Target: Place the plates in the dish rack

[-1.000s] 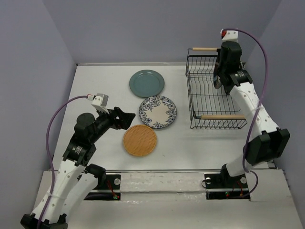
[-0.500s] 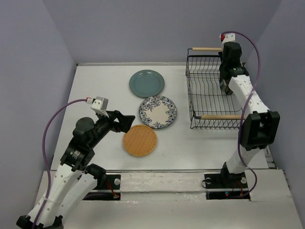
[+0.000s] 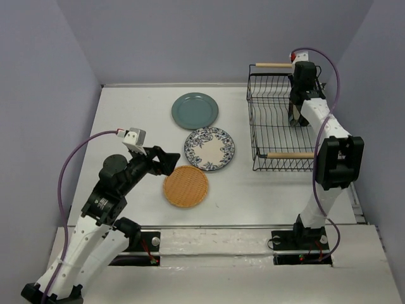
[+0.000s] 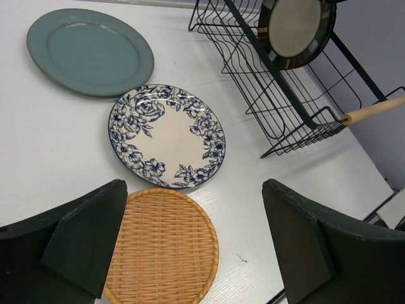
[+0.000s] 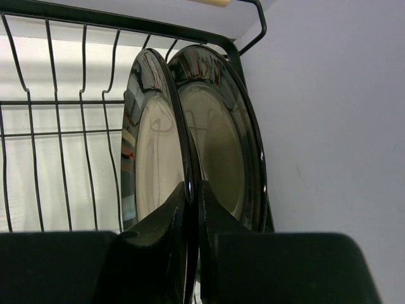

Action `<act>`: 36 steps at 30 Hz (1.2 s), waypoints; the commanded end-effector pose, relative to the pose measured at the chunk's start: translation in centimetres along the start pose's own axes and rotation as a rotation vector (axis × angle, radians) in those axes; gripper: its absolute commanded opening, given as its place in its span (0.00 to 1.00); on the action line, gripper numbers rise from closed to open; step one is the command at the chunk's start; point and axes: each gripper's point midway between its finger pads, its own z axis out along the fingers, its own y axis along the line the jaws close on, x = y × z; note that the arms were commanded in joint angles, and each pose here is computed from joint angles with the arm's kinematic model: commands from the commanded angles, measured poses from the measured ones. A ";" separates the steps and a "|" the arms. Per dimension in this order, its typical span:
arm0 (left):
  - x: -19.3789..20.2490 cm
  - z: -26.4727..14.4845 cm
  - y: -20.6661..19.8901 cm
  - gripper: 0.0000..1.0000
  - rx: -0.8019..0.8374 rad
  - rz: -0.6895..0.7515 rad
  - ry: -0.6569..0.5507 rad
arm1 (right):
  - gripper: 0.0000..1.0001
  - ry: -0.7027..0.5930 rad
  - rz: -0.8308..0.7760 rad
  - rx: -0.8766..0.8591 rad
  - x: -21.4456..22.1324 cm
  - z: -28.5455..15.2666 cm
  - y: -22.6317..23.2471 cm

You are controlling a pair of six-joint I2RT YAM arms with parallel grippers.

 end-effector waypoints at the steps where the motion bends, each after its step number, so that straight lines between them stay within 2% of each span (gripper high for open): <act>1: -1.2 0.1 -0.4 0.99 0.010 0.020 -0.032 | 0.07 -0.227 0.126 0.090 -7.4 -2.0 -3.7; 8: -1.1 0.2 -0.3 0.99 0.006 0.021 -0.026 | 0.07 -0.198 0.118 0.051 -5.6 -1.2 -2.5; 15: -0.9 0.4 0.0 0.99 -0.004 0.016 -0.019 | 0.08 -0.139 0.249 -0.010 -2.1 0.6 -1.4; 18: -0.8 0.5 0.0 0.98 -0.005 0.013 -0.012 | 0.22 -0.128 0.289 -0.016 -1.5 1.0 -1.3; 19: -0.7 0.5 0.1 0.98 -0.008 0.012 -0.011 | 0.32 -0.129 0.295 -0.018 -1.5 1.0 -1.3; 21: -0.7 0.6 0.2 0.98 -0.011 0.012 -0.009 | 0.41 -0.133 0.314 -0.022 -1.8 0.9 -1.3; 22: -0.5 0.7 0.3 0.98 -0.015 0.007 -0.002 | 0.50 -0.134 0.327 -0.021 -2.0 0.7 -1.4; 26: 0.1 1.2 0.9 0.96 -0.040 0.002 0.025 | 0.68 -0.138 0.345 0.000 -3.1 0.1 -2.4; 32: 1.1 2.0 2.1 0.91 -0.091 -0.015 0.068 | 0.78 -0.203 0.418 -0.095 -6.3 -2.6 -2.7; 36: 2.1 2.4 4.0 0.84 -0.190 -0.025 0.101 | 0.82 -0.255 0.553 -0.300 -9.3 -7.0 -1.4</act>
